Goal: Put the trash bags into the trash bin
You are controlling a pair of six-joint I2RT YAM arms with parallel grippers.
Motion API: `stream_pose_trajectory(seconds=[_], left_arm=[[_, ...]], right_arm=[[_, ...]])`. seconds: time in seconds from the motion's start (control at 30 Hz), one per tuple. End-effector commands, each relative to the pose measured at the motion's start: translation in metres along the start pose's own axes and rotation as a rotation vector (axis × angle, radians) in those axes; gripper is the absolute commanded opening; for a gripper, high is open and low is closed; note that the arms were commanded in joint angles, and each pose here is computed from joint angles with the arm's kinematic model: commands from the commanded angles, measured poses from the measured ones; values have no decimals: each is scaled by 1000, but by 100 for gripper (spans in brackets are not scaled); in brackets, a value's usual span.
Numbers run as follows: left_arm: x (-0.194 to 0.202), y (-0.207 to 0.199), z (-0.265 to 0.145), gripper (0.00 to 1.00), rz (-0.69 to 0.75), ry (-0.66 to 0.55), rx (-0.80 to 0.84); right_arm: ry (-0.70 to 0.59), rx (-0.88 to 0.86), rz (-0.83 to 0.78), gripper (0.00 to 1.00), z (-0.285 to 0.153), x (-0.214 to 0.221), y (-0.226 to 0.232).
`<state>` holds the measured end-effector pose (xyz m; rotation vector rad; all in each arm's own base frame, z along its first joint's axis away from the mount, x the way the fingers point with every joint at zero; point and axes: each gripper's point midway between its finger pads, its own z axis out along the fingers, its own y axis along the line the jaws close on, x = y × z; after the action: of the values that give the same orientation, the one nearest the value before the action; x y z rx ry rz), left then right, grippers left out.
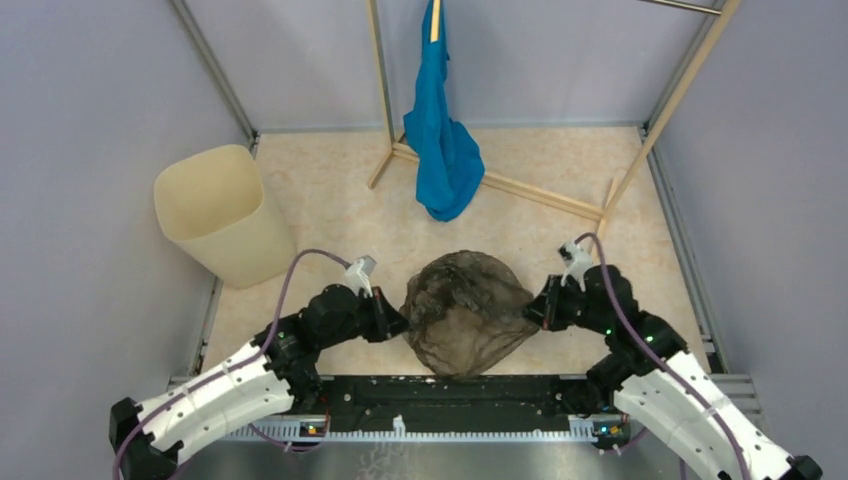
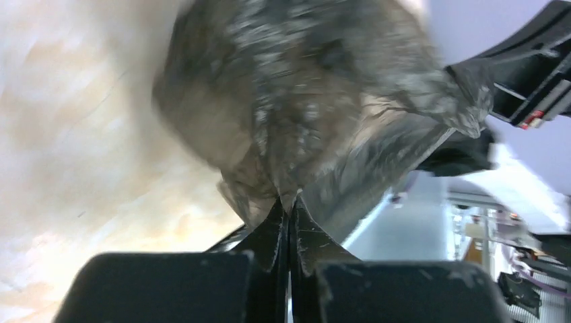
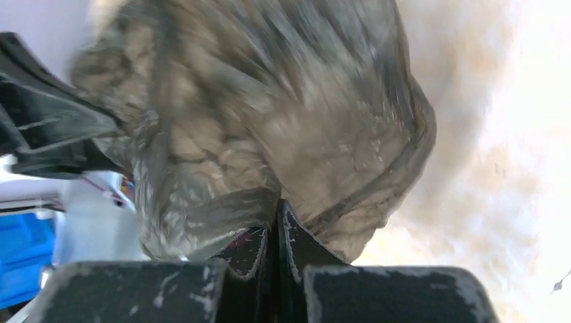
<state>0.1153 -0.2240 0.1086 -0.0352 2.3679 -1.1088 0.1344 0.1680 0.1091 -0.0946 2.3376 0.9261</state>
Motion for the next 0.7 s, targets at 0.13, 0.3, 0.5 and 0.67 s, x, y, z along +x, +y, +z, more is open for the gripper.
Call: stream_pose_trajectory(seconds=[0.13, 0.3, 0.5, 0.67], left_arm=[[-141, -244, -139, 0, 292, -334, 538], [-150, -221, -122, 0, 248, -389, 434], [-50, -62, -18, 0, -1, -113, 82], [-24, -51, -20, 0, -108, -82, 191]], right_arm=[[-462, -298, -321, 0, -154, -166, 168], [-549, -254, -309, 0, -157, -169, 153], [-119, -151, -42, 0, -41, -46, 59], [-226, -255, 22, 0, -59, -48, 71]])
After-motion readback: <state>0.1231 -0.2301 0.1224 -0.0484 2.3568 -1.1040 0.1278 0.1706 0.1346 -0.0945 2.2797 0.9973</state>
